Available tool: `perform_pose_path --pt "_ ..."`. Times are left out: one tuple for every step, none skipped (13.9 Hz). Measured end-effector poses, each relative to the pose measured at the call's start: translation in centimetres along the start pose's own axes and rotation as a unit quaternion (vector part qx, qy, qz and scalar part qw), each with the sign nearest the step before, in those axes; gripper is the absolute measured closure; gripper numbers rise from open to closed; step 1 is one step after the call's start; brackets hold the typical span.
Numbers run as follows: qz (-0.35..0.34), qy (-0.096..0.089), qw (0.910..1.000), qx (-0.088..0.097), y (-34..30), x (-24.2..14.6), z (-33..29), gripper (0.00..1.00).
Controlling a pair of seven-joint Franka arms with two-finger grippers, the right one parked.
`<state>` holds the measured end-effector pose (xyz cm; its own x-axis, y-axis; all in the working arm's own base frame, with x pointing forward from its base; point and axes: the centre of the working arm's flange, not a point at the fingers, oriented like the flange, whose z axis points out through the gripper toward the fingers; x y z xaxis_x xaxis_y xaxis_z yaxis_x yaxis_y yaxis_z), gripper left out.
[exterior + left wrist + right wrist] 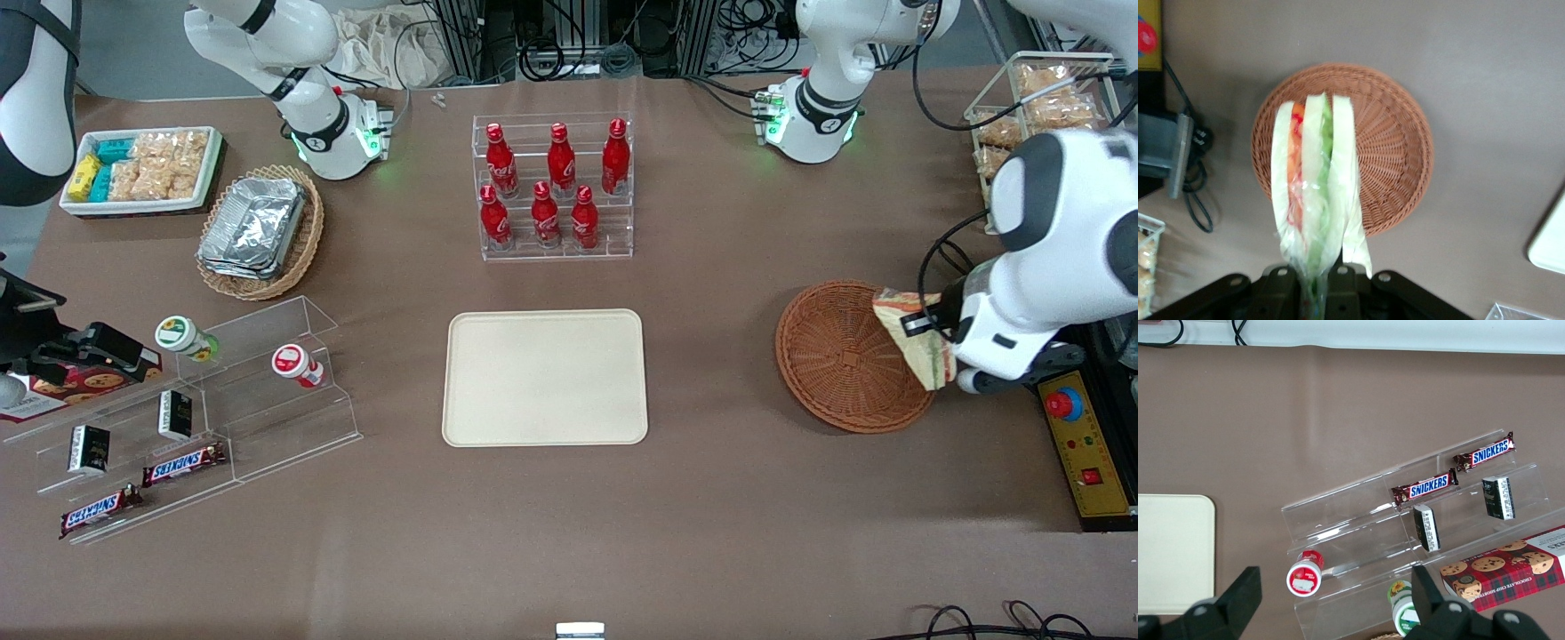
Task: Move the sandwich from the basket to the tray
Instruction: 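Lift the sandwich out of the basket with the left gripper, then carry the sandwich over the cream tray and lower it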
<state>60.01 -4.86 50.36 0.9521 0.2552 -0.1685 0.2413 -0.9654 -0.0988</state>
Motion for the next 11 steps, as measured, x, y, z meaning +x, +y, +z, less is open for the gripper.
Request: perform_pose_path --pt "0.01 0.004 0.9999 -0.006 0.5 -0.5 -2.1 0.84" --pt "0.024 0.008 0.9995 -0.016 1.9 -1.3 -3.7 0.84" --pt "0.041 0.011 0.9988 -0.024 3.9 -2.2 -4.6 0.84" --pt "0.051 0.011 0.9983 -0.027 6.3 -3.2 -4.8 0.84" --pt "0.062 0.008 0.9976 -0.028 8.8 -4.3 -4.5 0.84" --pt "0.081 0.004 0.9963 -0.028 11.6 -5.3 -3.9 0.85" --pt "0.103 0.002 0.9942 -0.031 14.6 -6.2 -3.0 0.85" --pt "0.121 0.0 0.992 -0.035 17.8 -7.1 -1.8 0.85" --pt "0.131 -0.003 0.9906 -0.04 20.8 -7.9 -0.2 0.85" --pt "0.134 -0.004 0.9899 -0.045 23.6 -8.5 1.4 0.85" --pt "0.138 -0.003 0.9892 -0.05 26.0 -8.9 3.2 0.85"
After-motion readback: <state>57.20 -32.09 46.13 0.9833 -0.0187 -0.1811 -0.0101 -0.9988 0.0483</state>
